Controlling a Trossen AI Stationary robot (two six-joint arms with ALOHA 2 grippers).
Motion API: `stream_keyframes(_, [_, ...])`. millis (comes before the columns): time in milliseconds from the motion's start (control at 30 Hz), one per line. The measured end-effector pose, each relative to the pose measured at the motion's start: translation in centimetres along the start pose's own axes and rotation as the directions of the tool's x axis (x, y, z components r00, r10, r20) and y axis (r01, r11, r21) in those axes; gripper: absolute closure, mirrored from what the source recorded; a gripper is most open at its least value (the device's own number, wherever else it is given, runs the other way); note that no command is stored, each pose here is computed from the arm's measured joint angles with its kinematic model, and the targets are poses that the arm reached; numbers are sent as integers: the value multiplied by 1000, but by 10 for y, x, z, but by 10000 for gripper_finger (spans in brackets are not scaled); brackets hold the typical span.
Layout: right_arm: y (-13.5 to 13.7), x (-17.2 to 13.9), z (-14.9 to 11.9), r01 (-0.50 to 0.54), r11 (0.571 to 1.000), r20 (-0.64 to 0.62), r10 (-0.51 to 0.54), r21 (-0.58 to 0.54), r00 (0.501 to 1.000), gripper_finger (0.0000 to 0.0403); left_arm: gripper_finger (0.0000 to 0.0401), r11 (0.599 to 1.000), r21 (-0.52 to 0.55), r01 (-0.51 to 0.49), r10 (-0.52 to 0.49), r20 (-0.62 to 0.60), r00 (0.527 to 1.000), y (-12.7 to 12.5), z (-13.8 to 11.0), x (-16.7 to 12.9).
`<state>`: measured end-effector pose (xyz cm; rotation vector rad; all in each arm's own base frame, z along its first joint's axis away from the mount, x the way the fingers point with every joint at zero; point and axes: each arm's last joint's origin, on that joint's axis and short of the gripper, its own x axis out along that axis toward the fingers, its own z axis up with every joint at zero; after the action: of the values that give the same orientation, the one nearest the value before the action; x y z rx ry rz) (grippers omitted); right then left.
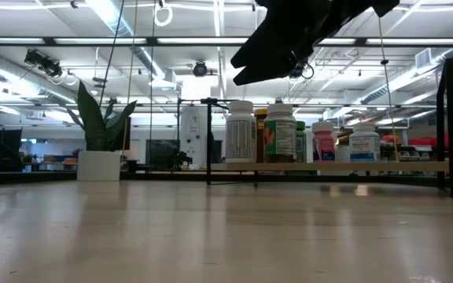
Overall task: Pick and place medicine bottles onto shelf by color
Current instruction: Put the white and green pill bottle on the shelf
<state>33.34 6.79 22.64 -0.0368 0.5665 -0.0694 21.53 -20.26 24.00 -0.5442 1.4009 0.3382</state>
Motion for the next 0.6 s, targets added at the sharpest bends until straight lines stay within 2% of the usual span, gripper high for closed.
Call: stream_keyframes(600, [0, 0, 0, -7, 1000, 3, 7, 3, 1000, 40, 46, 1000, -8, 15, -15, -29, 999, -2, -3, 0])
